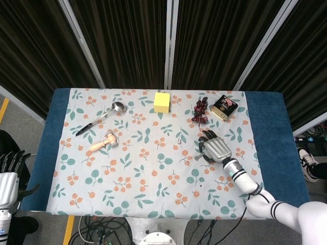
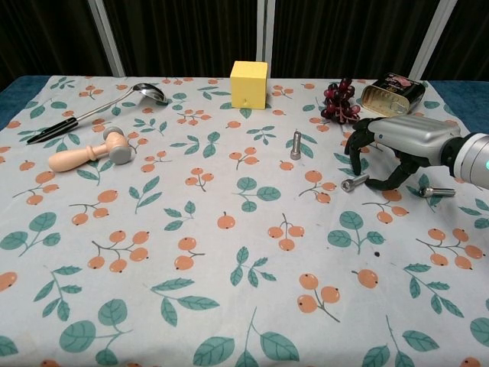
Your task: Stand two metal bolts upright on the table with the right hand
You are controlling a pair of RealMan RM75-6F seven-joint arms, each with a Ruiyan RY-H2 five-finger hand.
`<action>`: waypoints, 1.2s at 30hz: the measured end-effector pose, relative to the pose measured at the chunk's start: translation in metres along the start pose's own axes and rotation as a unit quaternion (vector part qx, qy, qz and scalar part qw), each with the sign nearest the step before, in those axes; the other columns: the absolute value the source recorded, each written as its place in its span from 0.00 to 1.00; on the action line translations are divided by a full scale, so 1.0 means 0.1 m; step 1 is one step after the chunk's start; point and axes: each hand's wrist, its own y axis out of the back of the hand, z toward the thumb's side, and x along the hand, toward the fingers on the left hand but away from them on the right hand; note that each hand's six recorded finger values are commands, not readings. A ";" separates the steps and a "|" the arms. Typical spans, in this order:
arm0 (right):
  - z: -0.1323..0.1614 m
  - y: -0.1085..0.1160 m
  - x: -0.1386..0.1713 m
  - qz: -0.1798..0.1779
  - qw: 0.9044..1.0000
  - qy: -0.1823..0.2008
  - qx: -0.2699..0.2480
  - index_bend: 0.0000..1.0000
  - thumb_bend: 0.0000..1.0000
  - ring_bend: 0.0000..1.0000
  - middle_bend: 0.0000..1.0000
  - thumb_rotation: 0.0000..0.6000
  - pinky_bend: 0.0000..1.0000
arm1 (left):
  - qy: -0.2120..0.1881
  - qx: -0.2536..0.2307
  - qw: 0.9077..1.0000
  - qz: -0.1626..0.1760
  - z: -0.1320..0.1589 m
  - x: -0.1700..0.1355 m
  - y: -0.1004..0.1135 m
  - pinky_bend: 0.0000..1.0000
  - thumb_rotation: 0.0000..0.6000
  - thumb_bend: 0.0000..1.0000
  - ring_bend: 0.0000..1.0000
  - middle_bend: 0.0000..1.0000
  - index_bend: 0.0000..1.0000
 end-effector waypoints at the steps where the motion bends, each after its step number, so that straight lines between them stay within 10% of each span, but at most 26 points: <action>1: 0.00 0.00 0.00 0.000 1.000 0.000 0.001 0.52 0.28 0.00 0.25 1.00 0.00 | 0.000 0.000 1.000 0.000 0.00 0.00 0.00 0.00 1.00 0.00 0.00 0.09 0.16; 22: 0.15 0.29 0.08 -0.051 0.989 0.027 0.137 0.62 0.39 0.00 0.30 1.00 0.00 | -0.001 -0.001 1.000 -0.001 0.00 0.00 -0.02 0.00 1.00 0.00 0.00 0.09 0.16; 36: 0.53 0.45 0.02 -0.077 0.932 0.086 0.344 0.62 0.39 0.00 0.30 1.00 0.00 | 0.003 -0.003 1.000 -0.002 -0.02 -0.02 -0.03 0.00 1.00 0.00 0.00 0.09 0.16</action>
